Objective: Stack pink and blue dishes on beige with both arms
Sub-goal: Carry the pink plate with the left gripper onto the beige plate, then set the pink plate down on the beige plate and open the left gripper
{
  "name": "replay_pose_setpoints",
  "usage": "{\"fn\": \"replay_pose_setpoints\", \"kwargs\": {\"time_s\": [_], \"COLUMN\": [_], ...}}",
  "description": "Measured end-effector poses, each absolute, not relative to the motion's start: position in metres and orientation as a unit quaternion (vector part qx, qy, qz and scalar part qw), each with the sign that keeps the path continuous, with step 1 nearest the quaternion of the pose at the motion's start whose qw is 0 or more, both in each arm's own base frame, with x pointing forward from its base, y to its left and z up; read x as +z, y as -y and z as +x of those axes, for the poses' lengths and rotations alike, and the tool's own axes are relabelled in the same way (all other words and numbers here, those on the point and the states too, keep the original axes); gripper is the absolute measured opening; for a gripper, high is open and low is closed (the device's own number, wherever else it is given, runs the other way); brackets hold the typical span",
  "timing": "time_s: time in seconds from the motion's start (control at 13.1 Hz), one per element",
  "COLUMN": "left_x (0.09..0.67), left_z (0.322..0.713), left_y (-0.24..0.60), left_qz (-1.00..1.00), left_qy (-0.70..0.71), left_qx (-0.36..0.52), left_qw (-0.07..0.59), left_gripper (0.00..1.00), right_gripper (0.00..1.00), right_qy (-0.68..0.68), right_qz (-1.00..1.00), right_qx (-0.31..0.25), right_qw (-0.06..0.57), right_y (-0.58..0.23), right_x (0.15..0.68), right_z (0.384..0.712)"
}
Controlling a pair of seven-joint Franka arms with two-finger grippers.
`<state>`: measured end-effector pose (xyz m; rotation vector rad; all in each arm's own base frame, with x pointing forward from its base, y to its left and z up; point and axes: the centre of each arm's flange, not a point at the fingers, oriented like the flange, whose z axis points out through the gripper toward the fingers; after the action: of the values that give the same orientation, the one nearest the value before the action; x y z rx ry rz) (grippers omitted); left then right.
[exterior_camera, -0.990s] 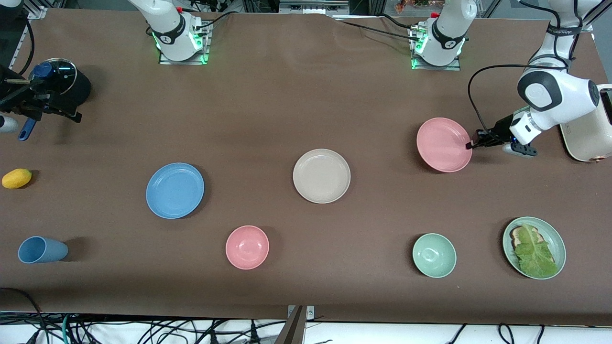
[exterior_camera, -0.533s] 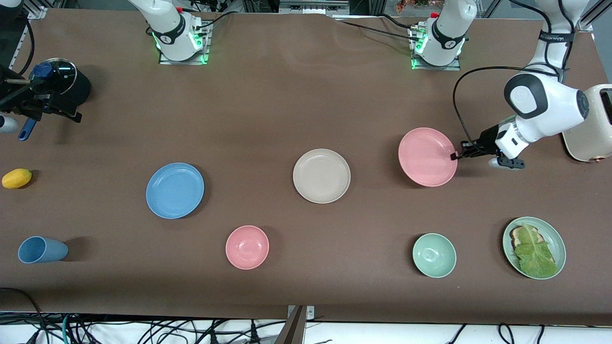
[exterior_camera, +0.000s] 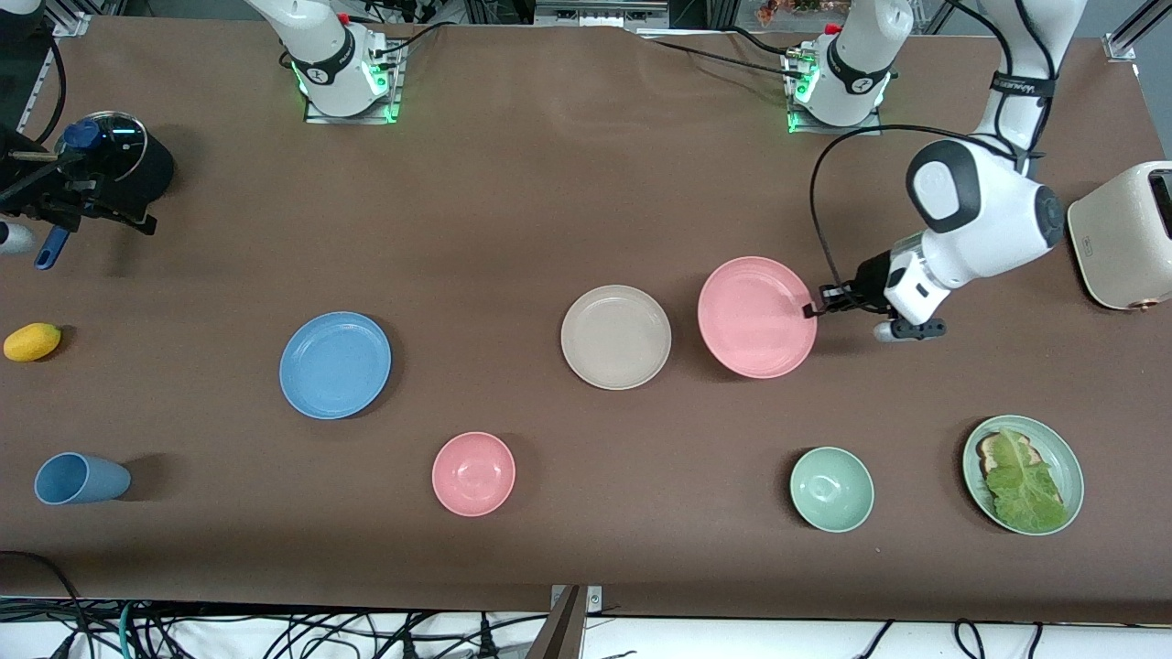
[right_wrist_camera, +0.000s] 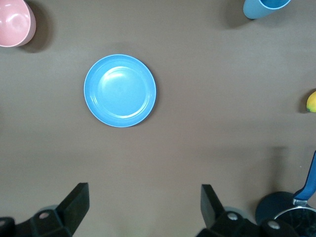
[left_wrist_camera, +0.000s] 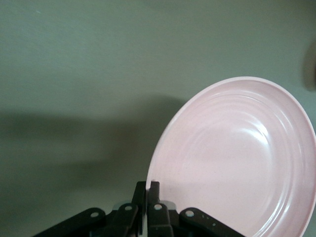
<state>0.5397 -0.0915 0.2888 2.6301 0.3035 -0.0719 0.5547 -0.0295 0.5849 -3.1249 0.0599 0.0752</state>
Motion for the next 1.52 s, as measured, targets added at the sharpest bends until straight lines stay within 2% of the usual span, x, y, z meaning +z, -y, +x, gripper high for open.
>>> {"fn": "replay_pose_setpoints", "kwargs": {"time_s": [0.46, 0.99, 1.52], "left_x": [0.284, 0.264, 0.238], "left_z": [0.542, 0.519, 0.506], "left_y": [0.169, 0.283, 0.313], "left_qz": [0.960, 0.959, 0.971], "left_qy": [-0.142, -0.175, -0.143], "left_qx": [-0.044, -0.046, -0.027], "left_qw": [0.235, 0.217, 0.191], "left_gripper": [0.05, 0.05, 0.05], "right_gripper": [1.00, 1.00, 1.00], "right_qy": [-0.021, -0.021, -0.008], "right_qz": [-0.999, -1.000, -1.000], "right_qx": [0.025, 0.023, 0.023], "right_qw": [0.008, 0.008, 0.006], "right_y": [0.031, 0.032, 0.032], "right_x": [0.583, 0.584, 0.584], "right_z": [0.555, 0.556, 0.556]}}
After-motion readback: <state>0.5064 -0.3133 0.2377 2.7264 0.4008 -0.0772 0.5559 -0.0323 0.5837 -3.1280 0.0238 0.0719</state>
